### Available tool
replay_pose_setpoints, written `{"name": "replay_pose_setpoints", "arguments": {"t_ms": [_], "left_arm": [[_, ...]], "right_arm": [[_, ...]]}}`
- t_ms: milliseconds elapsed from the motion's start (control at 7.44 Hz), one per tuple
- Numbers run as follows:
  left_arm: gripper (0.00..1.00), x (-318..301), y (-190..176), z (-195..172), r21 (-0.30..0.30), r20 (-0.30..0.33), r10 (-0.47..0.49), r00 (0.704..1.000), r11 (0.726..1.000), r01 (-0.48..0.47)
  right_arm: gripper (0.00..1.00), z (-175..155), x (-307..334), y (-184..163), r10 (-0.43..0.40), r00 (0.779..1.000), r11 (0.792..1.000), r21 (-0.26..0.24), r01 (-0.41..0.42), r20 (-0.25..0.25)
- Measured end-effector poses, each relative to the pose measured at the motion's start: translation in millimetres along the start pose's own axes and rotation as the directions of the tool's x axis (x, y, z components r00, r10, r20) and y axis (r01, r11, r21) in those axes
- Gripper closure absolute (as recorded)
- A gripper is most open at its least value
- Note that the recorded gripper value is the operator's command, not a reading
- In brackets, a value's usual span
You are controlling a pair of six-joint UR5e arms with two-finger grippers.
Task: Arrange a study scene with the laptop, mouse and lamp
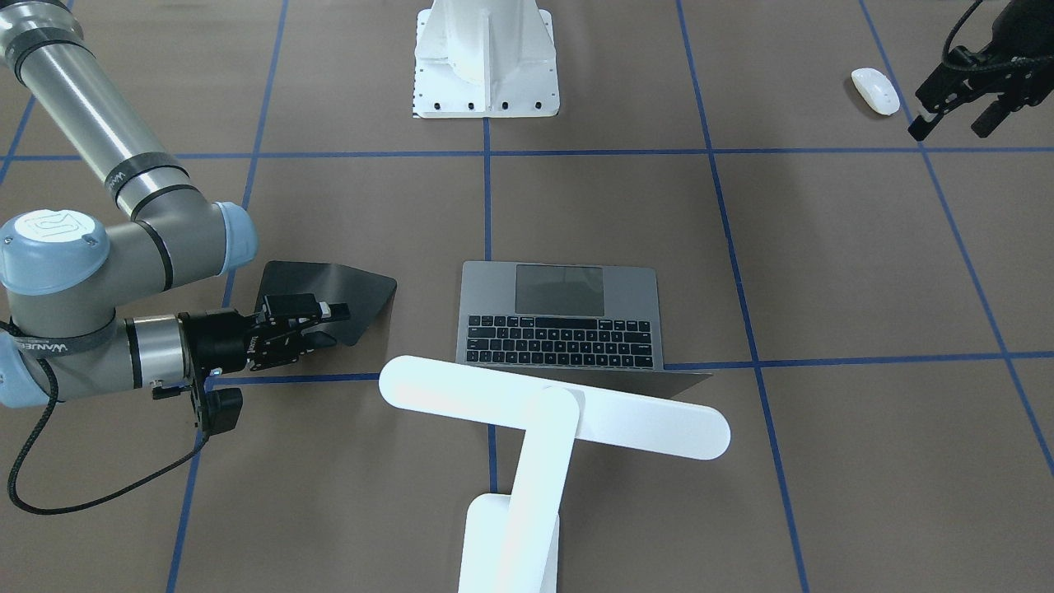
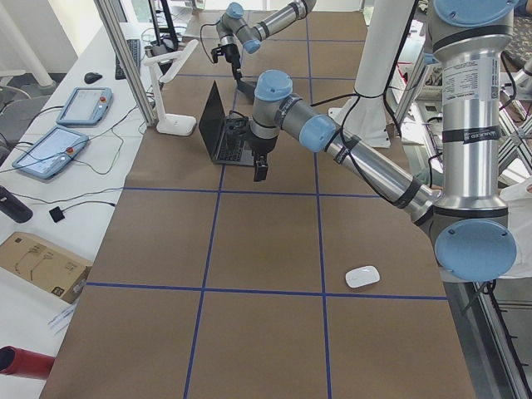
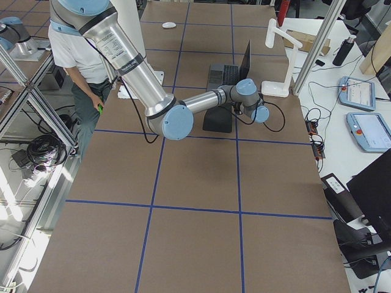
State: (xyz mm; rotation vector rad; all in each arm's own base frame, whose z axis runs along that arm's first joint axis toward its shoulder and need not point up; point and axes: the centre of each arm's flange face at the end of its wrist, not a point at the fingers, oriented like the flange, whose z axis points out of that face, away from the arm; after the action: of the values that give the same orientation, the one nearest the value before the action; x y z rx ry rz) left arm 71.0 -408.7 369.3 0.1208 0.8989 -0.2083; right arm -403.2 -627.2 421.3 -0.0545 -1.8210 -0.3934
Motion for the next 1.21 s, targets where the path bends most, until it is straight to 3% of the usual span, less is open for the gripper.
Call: {"name": "replay_pose_setpoints", "arguments": {"t_ms": [403,807,1076,1210], "left_arm": [[0.00,0.7,0.9,-4.5,0.007,-0.003,0.000,1.000,1.000,0.000],[0.00,0.7,1.9,-5.9,0.009,-0.004,-0.003,1.000,1.000,0.003],[0.00,-3.5,3.9,-4.2,0.004,0.001,-0.009,1.000,1.000,0.009],[0.00,-4.9,4.3,-3.6,0.002,0.002,-0.010,1.000,1.000,0.010]], "right_arm": [[0.23,-0.4,-19.3,-16.5,0.007,1.000,1.000,0.015,-0.007,0.010],[0.16,-29.5,-14.4,-12.6,0.028,1.000,0.999,0.024,-0.028,-0.013],[0.16,-72.7,-2.2,24.6,0.162,0.982,0.984,-0.060,-0.168,-0.096],[0.16,-94.6,-8.8,46.0,0.254,0.955,0.958,-0.097,-0.270,-0.154]]}}
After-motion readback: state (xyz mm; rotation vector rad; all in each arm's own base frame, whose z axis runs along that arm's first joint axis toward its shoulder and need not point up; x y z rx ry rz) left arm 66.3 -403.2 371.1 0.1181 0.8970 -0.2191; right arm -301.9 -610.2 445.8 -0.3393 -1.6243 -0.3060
